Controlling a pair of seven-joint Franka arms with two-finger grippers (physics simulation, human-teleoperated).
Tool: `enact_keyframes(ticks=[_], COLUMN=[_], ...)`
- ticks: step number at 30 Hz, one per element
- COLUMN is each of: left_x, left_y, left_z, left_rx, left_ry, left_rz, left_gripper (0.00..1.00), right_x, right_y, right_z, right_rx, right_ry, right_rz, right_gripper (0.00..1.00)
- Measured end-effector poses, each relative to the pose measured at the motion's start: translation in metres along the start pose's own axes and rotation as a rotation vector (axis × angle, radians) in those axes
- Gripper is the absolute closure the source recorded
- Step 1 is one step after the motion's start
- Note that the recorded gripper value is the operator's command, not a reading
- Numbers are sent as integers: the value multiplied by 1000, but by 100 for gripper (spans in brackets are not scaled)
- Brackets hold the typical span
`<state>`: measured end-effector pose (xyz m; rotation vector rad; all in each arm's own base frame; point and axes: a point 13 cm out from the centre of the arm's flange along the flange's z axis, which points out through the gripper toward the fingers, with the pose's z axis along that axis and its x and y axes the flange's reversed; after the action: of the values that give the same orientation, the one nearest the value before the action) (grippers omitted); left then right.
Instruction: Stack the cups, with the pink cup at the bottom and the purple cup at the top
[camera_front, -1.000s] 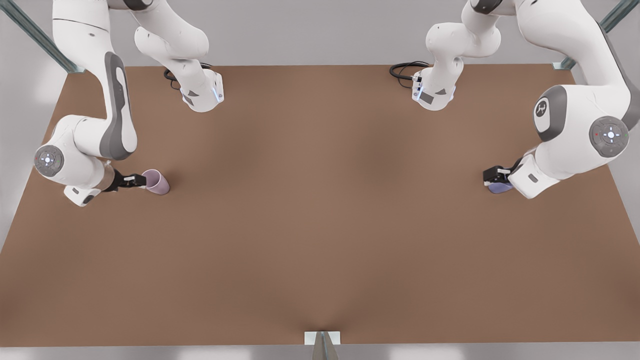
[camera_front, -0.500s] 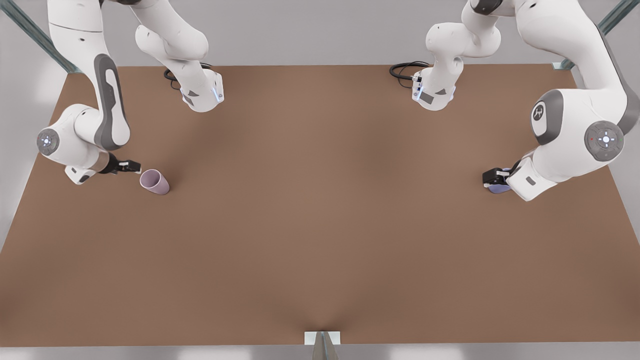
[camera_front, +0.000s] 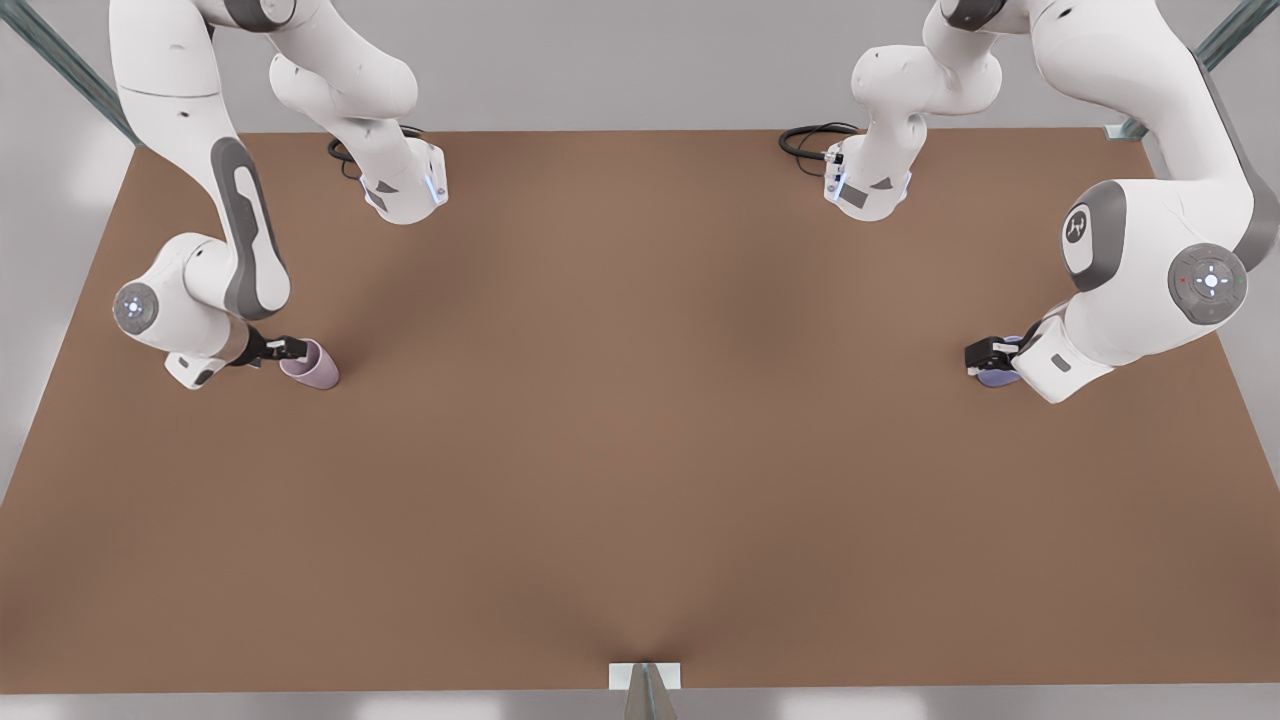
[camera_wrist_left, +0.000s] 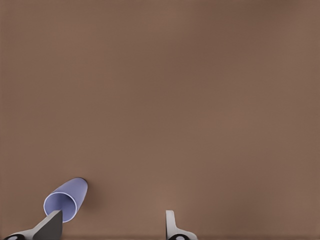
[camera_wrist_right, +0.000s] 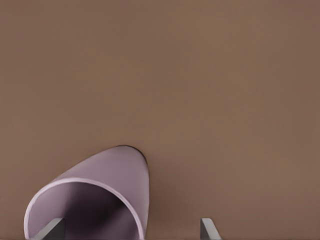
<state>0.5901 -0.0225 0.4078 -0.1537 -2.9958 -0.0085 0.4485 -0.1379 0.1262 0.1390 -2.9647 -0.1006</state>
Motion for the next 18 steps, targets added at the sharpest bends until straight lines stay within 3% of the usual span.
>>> enact_keyframes(ticks=[11,13,18], left_x=[0,-1,-2], left_y=[1,1,0], left_z=[2,1,-13], left_rx=[0,0,-1], left_ry=[6,3,-24], left_rz=[-1,-1,1], left_gripper=[0,0,0], right_x=[4,5,4], right_y=[-12,-14,-10], right_z=[15,17,21], right_rx=[-2,-4,-4], right_ry=[10,11,19], right_rz=[8,11,2], right_gripper=[0,26,39])
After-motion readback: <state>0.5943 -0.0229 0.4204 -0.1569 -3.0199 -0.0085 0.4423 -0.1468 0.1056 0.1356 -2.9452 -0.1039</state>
